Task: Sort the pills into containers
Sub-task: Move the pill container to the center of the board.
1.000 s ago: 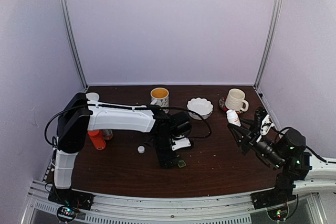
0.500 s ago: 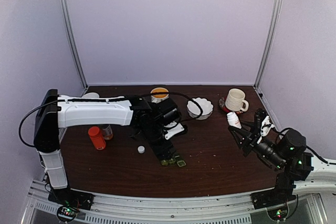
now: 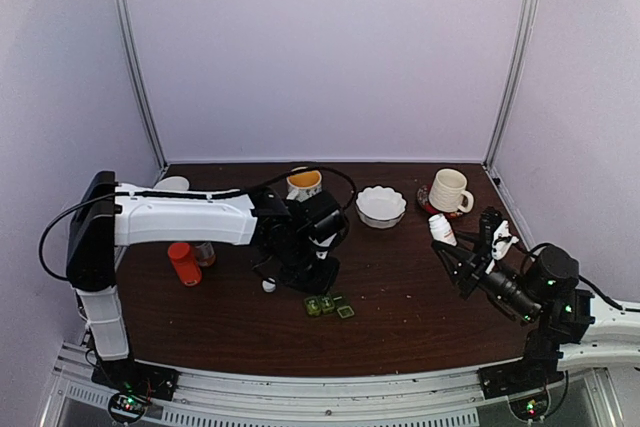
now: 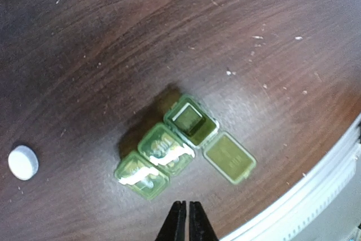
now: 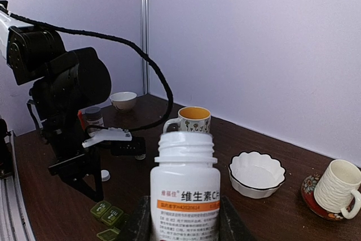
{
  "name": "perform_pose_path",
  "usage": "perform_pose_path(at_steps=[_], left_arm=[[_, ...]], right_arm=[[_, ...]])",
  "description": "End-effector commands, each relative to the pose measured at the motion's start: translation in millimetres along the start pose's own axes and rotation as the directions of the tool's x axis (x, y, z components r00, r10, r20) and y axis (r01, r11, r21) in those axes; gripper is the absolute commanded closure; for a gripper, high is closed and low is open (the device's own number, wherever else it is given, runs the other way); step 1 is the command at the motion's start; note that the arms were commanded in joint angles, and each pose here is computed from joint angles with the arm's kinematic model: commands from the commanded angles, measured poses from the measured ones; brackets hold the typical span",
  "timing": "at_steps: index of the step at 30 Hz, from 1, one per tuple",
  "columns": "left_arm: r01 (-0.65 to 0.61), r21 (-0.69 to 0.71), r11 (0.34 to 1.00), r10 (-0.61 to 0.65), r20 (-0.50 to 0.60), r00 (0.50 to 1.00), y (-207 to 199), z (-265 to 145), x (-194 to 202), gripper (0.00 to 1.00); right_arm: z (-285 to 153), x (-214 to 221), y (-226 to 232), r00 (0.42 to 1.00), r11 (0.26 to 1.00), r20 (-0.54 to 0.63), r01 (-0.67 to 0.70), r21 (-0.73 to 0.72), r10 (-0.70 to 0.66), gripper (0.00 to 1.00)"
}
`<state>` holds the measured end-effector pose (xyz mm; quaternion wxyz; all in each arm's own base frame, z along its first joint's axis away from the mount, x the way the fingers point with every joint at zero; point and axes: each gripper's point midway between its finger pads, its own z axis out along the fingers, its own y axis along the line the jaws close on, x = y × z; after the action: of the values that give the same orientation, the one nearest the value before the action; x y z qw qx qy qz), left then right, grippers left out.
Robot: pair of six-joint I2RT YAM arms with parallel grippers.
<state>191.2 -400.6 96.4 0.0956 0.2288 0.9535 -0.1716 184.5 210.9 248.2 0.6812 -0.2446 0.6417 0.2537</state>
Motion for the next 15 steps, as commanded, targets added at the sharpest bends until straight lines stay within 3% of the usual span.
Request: perform_pose_path(at_steps=[1,4,6,11,15], left_arm=[[0.196,-0.156,0.968,-0.193,0.037,0.981,13,14,-2,1.00],[0.277,-0.286,0.917,-0.263,0.088,0.961,28,5,-6,1.00],[0.317,-0.323,0.891,-0.293,0.124,0.948,31,-2,-11,0.94],[0.425,-0.309,0.851,-0.405,0.128,0.905,22,7,-7,0.94],[0.470,-0.312,0.826,-0.459,0.114,0.881,19,15,-2,0.85]], right_arm=[[-1,-3,0,1.000,1.000,0.023,-0.019,-0.003,0.019,0.85],[-1,-2,0,0.999,1.000,0.027,-0.022,-0.005,0.023,0.85],[-1,-2,1,0.999,1.000,0.027,-0.021,-0.009,0.021,0.85],[0,-3,2,0.999,1.000,0.037,-0.015,-0.013,0.015,0.85],[0,-5,2,0.999,1.000,0.046,-0.012,-0.016,0.012,0.85]])
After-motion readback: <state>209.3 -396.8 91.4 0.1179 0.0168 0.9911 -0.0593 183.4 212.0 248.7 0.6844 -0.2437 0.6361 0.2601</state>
